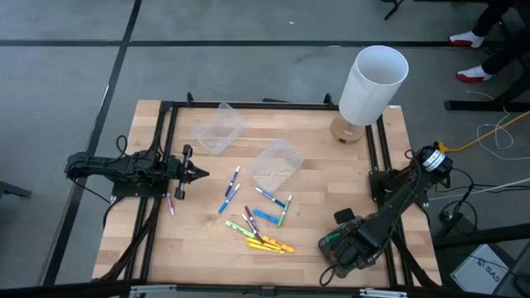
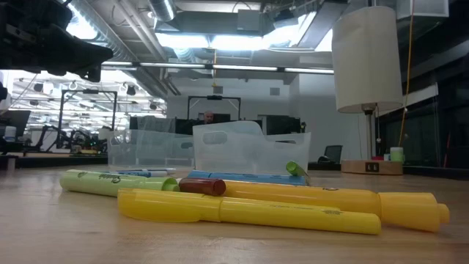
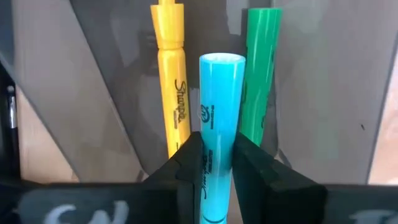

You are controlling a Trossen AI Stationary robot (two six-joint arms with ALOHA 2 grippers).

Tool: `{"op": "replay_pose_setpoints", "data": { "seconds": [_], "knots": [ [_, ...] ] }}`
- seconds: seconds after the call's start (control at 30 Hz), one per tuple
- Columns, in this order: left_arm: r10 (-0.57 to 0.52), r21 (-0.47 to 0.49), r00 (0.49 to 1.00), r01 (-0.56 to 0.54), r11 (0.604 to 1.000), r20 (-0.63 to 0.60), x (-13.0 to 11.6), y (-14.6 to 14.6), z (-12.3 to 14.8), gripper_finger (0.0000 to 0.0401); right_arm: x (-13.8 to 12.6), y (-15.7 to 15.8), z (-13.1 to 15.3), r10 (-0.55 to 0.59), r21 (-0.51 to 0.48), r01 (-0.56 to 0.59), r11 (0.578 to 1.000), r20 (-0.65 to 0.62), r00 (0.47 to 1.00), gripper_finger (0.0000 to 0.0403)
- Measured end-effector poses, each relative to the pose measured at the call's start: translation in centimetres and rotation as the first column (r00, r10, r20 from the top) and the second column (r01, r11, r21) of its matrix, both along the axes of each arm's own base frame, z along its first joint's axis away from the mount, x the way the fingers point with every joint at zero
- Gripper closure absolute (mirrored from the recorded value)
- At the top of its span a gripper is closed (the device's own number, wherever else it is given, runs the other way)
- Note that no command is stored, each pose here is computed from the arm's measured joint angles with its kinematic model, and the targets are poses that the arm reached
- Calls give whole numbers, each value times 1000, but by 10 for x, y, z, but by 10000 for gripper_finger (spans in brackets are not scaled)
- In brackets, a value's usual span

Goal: Pick & Place Markers
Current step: Put the light blue highlighter into the black bin, then put the yellow highlighter into the black bin

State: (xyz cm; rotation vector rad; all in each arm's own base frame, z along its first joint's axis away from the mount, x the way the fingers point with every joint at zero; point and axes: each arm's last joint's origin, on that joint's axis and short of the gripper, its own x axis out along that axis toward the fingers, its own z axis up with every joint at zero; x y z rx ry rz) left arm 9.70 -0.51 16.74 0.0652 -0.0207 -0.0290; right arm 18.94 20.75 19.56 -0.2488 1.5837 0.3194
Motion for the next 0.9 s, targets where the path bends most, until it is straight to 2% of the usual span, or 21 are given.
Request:
{"op": "replay_pose_setpoints", "data": {
  "seconds": [0.33,0.53,0.9],
  "knots": [
    [0,0,1000,0,1000,0,0,0,0,397,5,-3,-3,-16,17,16,1000,11,1000,337],
    [0,0,1000,0,1000,0,0,0,0,397,5,0,-3,-28,74,29,997,-17,999,334],
    [0,0,1000,0,1000,0,0,0,0,397,6,0,-3,-22,86,24,996,-17,1000,279]
  ]
}}
